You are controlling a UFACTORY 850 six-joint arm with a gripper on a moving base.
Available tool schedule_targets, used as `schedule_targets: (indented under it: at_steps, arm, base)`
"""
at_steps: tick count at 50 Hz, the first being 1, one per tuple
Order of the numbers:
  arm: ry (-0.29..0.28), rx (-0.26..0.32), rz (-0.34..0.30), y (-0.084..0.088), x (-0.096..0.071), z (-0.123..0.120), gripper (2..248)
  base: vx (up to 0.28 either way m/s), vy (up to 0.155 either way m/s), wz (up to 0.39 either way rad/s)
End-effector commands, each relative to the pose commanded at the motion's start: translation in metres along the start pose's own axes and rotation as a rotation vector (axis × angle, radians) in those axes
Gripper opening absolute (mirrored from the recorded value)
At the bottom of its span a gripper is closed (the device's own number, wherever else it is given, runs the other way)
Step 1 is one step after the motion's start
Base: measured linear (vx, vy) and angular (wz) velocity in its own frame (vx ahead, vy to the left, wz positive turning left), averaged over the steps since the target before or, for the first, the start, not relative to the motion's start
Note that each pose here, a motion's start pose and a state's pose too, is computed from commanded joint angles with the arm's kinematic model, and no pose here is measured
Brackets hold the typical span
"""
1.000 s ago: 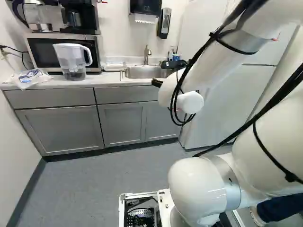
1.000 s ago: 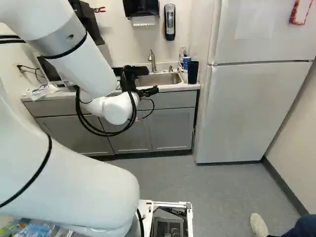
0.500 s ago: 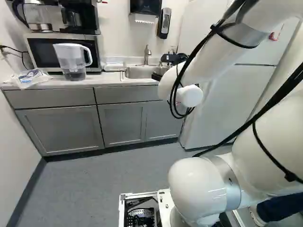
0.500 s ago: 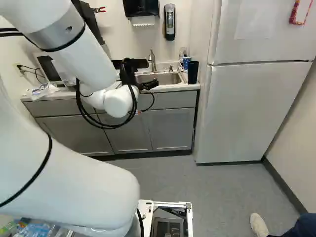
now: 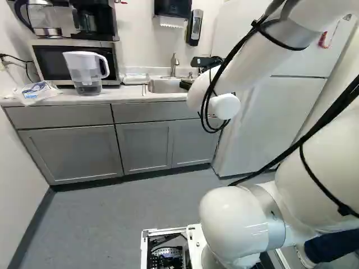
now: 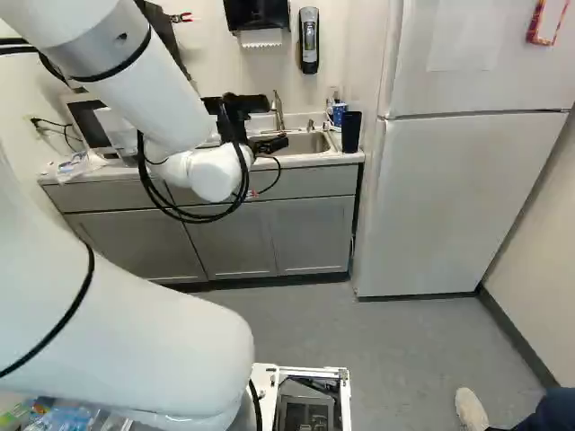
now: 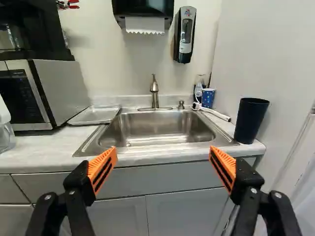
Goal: Rinse the cup and place it in the tray
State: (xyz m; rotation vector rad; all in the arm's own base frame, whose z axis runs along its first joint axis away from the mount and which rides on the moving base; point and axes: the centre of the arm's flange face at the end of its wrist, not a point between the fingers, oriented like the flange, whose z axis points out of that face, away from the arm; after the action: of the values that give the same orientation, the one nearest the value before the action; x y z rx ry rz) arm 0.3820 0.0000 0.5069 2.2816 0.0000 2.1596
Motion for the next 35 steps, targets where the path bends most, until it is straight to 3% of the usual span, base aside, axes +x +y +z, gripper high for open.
schedule_targets:
  at_steps: [35]
  arm:
    - [-0.01, 0.0, 0.0, 0.0, 0.031, 0.015, 247]
  base:
    - [0.0, 0.0, 0.0]
